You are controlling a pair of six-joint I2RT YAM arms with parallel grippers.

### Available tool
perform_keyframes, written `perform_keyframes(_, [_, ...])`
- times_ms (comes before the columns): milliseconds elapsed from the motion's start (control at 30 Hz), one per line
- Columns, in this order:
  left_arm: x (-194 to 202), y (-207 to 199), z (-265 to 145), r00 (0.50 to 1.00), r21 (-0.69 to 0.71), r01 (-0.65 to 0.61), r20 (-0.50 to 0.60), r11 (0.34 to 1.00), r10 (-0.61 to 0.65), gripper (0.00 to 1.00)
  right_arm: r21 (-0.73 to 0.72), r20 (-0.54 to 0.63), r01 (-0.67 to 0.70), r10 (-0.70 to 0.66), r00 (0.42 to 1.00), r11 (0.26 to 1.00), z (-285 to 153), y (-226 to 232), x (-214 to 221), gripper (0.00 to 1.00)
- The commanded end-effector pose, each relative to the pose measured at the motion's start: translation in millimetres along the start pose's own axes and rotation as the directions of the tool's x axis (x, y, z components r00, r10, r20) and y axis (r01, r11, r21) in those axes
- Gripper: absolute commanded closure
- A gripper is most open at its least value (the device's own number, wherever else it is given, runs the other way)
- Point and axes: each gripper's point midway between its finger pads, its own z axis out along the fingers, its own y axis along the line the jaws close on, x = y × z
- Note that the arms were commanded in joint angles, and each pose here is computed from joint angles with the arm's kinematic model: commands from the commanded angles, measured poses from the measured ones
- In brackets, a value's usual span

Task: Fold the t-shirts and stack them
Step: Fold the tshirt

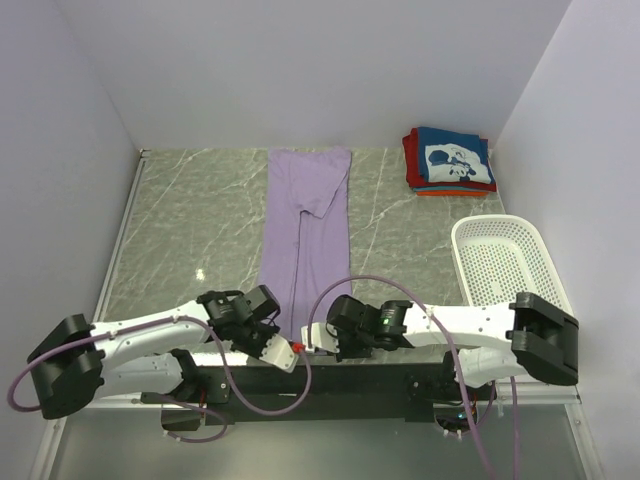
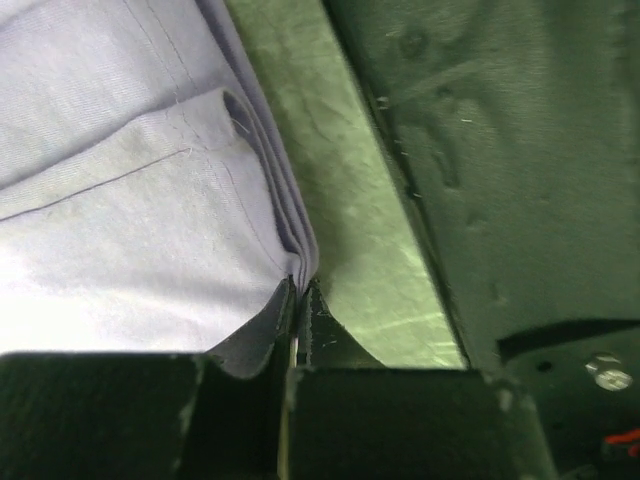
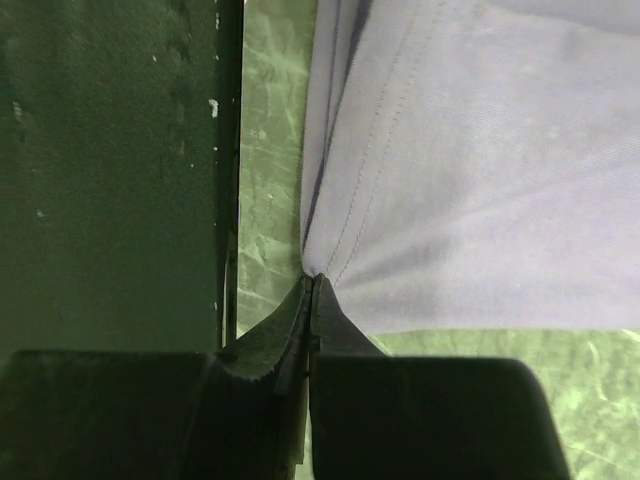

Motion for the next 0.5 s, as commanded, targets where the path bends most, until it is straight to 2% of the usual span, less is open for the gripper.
perform_keyframes(0, [-9.4,-16.1,-12.9,0.998,0.039,0.022,0.052,0.999,-0.024,0.99,0.027,0.078,-0.004,0.002,0.997,1.0,-15.5,-2.9,-15.2,1.0])
perform_keyframes(200, [-24.9,-8.8,-33.3,0.993,0.019,0.034,0.108,0.999,-0.036,0.99,0.051,0.096,0.011,-0.016,0.995,0.999,-31.8,-8.8,-21.1,1.0])
perform_keyframes(300, [-22.4,10.6,-43.0,0.987,-0.019,0.084,0.143,0.996,-0.08,0.99,0.087,0.097,-0.003,-0.006,0.995,0.996,-35.8,-28.2,-19.7,1.0])
perform_keyframes(467, [-9.1,67.9,-71.3,0.964,-0.111,0.2,0.2,0.973,-0.175,0.99,0.164,0.093,-0.013,-0.002,0.996,0.986,-49.0,-74.3,-17.7,1.0])
